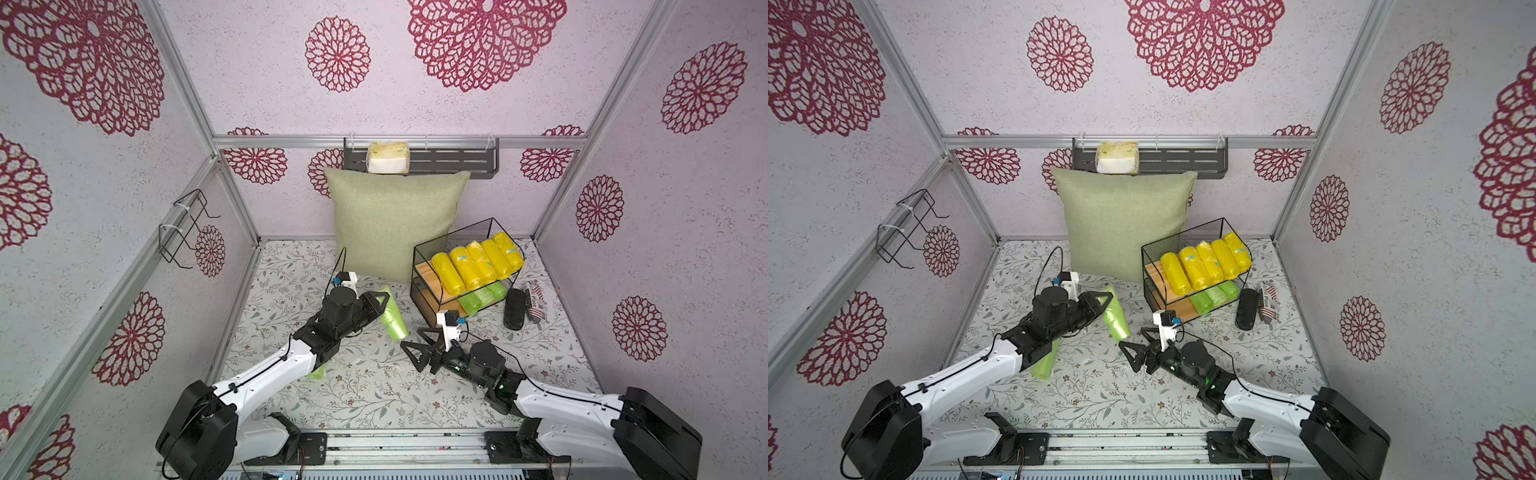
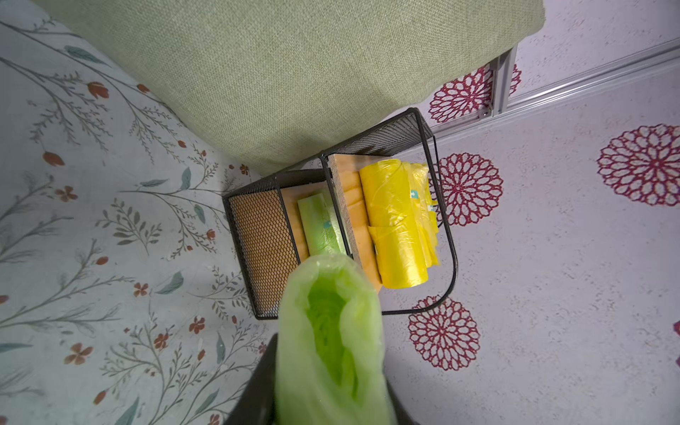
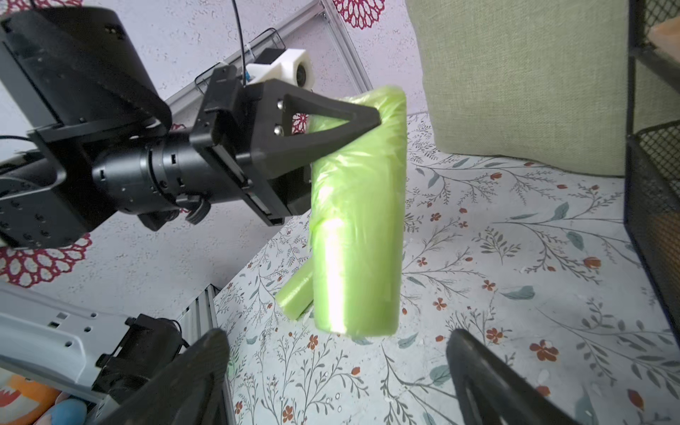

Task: Sort the rolls of trash bags by color and place them on the shelf
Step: Pick up the roll of trash bags from the center of the board.

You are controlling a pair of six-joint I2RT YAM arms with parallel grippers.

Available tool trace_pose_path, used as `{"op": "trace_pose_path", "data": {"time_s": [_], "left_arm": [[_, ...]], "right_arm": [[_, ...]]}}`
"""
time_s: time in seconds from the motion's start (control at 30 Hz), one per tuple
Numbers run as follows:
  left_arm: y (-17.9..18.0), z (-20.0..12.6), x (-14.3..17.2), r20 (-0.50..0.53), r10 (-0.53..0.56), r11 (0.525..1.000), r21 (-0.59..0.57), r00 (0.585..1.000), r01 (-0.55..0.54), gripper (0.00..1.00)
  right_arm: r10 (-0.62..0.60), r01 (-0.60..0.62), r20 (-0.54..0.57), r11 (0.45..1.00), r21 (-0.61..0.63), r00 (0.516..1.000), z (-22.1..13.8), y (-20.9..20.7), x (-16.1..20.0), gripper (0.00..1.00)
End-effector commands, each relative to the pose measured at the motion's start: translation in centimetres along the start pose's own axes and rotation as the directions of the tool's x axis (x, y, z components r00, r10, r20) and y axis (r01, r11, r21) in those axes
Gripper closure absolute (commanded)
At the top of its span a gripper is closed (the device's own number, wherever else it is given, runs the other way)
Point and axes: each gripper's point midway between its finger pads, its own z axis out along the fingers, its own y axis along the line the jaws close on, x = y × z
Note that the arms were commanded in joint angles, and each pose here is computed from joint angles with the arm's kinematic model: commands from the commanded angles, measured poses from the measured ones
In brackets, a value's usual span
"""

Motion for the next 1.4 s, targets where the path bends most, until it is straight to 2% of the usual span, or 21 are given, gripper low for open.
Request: {"op": "trace_pose_path", "data": {"time_s": [0.0, 0.2, 0.3, 0.47, 0.53, 0.63, 0.77, 0.93, 1.03, 1.17, 1.37], "left_arm": [[-4.4, -1.2, -1.2, 0.054, -0.073, 0.984, 0.168, 0.996, 0.063, 0.72], [-5.2, -1.8, -1.1, 0.065, -0.086, 0.977, 0.199, 0.994, 0.071, 0.71], [-5.1, -1.7, -0.9, 0.055, -0.101, 0.974, 0.208, 0.993, 0.088, 0.7], [-4.9, -1.4, -0.7, 0.046, -0.13, 0.968, 0.223, 0.99, 0.116, 0.67], [-4.6, -1.4, -0.6, 0.05, -0.116, 0.972, 0.21, 0.992, 0.103, 0.62], [-3.8, -1.6, -0.9, 0.08, -0.095, 0.98, 0.181, 0.992, 0.079, 0.49], [-2.0, -2.4, -1.5, 0.136, -0.002, 0.996, 0.09, 0.991, -0.011, 0.31], [0.2, -3.9, -3.2, 0.173, 0.111, 0.994, -0.028, 0.979, -0.108, 0.21], [0.9, -5.0, -4.5, 0.171, 0.19, 0.98, -0.096, 0.967, -0.176, 0.18], [1.6, -6.2, -5.8, 0.155, 0.325, 0.933, -0.216, 0.933, -0.289, 0.16], [1.4, -6.0, -6.2, 0.126, 0.387, 0.904, -0.246, 0.913, -0.349, 0.15]], "right_arm": [[0.041, -0.03, 0.191, 0.998, -0.056, 0.981, 0.5, 1.9, -4.7, 0.02], [0.05, -0.034, 0.213, 0.996, -0.079, 0.976, 1.9, 2.2, -4.9, 0.07], [0.054, -0.034, 0.213, 0.994, -0.1, 0.976, 2.6, 2.5, -5.0, 0.18], [0.058, -0.033, 0.213, 0.992, -0.12, 0.975, 2.8, 2.6, -4.7, 0.48], [0.049, -0.025, 0.206, 0.993, -0.117, 0.977, 2.6, 2.5, -4.5, 0.56], [0.024, -0.006, 0.187, 0.995, -0.095, 0.982, 2.1, 2.1, -4.3, 0.64], [-0.018, 0.026, 0.129, 0.998, -0.062, 0.991, 1.2, 1.1, -4.0, 0.69], [-0.051, 0.051, 0.026, 0.999, -0.006, 0.998, -1.0, -0.7, -3.2, 0.71], [-0.056, 0.058, -0.051, 0.998, 0.037, 0.997, -2.9, -2.0, -2.4, 0.72], [-0.017, 0.032, -0.141, 0.994, 0.106, 0.99, -5.7, -3.8, -1.2, 0.72], [0.086, -0.037, -0.232, 0.978, 0.206, 0.969, -8.5, -5.8, 0.8, 0.72]]}}
